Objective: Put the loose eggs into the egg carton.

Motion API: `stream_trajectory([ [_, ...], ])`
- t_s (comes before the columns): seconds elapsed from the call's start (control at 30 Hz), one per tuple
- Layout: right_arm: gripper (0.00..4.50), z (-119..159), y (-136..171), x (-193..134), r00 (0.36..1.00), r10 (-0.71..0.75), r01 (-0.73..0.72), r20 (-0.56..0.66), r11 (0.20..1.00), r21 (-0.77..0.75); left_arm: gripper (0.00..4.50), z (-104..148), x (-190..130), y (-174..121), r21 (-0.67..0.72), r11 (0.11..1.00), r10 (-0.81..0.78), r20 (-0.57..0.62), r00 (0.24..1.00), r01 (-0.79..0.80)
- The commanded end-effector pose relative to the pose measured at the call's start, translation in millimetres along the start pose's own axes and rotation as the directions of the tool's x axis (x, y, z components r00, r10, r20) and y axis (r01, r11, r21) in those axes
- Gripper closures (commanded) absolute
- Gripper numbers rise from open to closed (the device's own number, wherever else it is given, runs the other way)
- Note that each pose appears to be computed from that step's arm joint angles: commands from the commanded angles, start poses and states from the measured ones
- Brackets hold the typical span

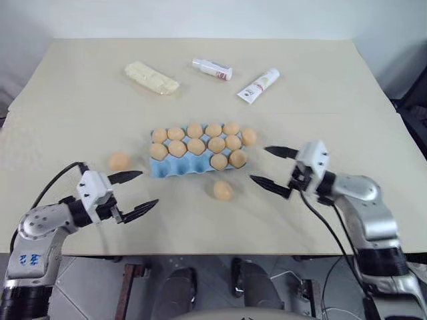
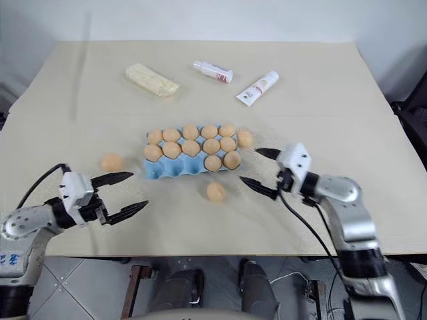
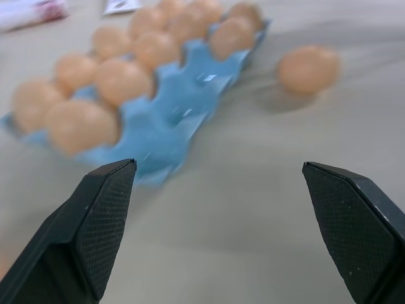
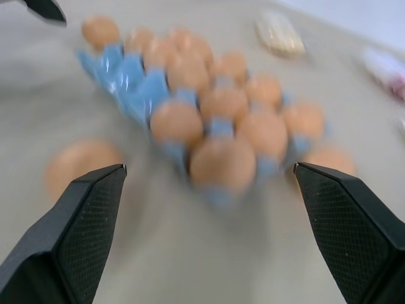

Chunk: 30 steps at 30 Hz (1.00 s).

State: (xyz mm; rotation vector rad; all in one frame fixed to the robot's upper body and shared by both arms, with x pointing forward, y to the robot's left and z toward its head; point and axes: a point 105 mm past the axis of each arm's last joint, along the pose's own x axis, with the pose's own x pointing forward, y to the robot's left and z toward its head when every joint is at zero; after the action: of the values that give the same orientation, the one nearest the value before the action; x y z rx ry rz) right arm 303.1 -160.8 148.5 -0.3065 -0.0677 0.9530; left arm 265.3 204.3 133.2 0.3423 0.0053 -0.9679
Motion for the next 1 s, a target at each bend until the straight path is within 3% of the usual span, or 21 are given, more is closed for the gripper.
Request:
stream_trajectory([
  [0.03,0.06,-1.7,-11.9,-36.3,0.997,-0.078,0.077,-0.023,0.995,-0.07,0.0,6.6,9.8,-3.0,0.007,0.998,-0.06,0.027,0.998,0.06],
  [0.17,0.06,-34.6,-22.4,-73.3,0.974,-0.192,0.188,-0.116,0.981,-0.04,0.0,5.2,14.6,3.4,0.02,0.997,-0.071,0.027,0.997,0.07],
  [0.33,0.06,-42.5,-30.5,-75.6,0.963,-0.243,0.239,-0.114,0.97,-0.047,0.0,5.3,13.8,9.7,0.035,0.998,-0.053,0.031,0.998,0.052],
  [0.6,0.06,-18.7,-55.1,-14.5,0.971,-0.225,0.224,-0.082,0.974,-0.027,0.0,5.7,10.2,11.5,0.026,0.999,-0.04,0.027,0.999,0.039],
  [0.73,0.06,-5.6,-79.2,46.0,0.979,-0.166,0.165,-0.121,0.986,-0.021,0.0,5.6,6.1,9.9,0.033,0.999,0.006,0.028,1.0,-0.007],
  [1.0,0.06,-15.7,-85.6,80.8,0.966,-0.026,-0.009,-0.258,0.991,-0.134,0.0,5.7,-4.3,6.7,0.026,0.998,0.06,0.022,0.998,-0.061],
])
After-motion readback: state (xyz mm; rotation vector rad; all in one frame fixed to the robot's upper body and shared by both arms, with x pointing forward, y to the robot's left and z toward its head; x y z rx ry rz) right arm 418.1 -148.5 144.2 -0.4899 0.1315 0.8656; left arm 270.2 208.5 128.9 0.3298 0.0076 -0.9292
